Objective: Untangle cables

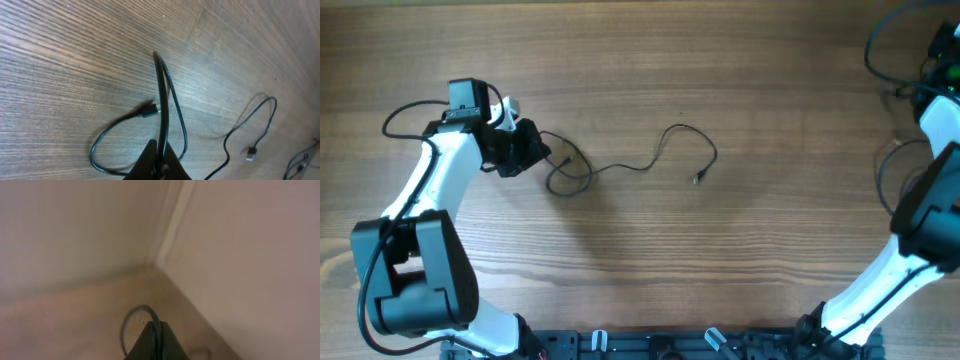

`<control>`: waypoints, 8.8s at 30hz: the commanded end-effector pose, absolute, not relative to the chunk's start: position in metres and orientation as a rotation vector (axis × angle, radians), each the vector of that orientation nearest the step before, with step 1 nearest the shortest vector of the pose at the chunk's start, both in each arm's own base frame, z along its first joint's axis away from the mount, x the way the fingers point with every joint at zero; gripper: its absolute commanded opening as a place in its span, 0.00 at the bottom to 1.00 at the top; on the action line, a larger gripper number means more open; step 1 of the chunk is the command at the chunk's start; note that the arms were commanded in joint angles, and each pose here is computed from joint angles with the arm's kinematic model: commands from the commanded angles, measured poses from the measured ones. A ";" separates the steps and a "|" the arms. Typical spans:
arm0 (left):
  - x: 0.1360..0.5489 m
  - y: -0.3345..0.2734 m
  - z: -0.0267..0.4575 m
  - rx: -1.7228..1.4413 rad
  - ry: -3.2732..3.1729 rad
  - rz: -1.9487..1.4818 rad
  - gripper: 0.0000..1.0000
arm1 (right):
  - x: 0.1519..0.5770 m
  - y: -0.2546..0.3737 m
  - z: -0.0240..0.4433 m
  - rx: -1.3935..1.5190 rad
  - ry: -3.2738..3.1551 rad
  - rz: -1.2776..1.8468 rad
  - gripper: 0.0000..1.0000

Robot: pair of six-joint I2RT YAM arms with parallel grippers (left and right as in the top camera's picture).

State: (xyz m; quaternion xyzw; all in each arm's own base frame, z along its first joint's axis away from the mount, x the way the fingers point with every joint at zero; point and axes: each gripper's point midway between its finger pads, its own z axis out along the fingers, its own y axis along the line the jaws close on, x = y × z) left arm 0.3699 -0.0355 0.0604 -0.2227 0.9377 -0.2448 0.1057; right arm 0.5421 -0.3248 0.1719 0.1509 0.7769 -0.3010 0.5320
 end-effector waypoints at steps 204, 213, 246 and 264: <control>0.395 -0.052 0.129 -0.520 2.468 -0.087 1.00 | 0.433 0.165 0.283 -0.325 2.215 0.284 0.05; 0.395 -0.052 0.129 -0.520 2.468 -0.087 1.00 | 0.363 0.157 0.186 -0.193 2.677 0.338 0.26; 0.395 -0.052 0.129 -0.520 2.468 -0.087 1.00 | 0.478 0.131 -0.007 0.370 2.558 0.082 0.81; 0.395 -0.052 0.129 -0.520 2.468 -0.087 1.00 | 0.436 0.124 -0.061 0.164 2.729 -0.237 0.04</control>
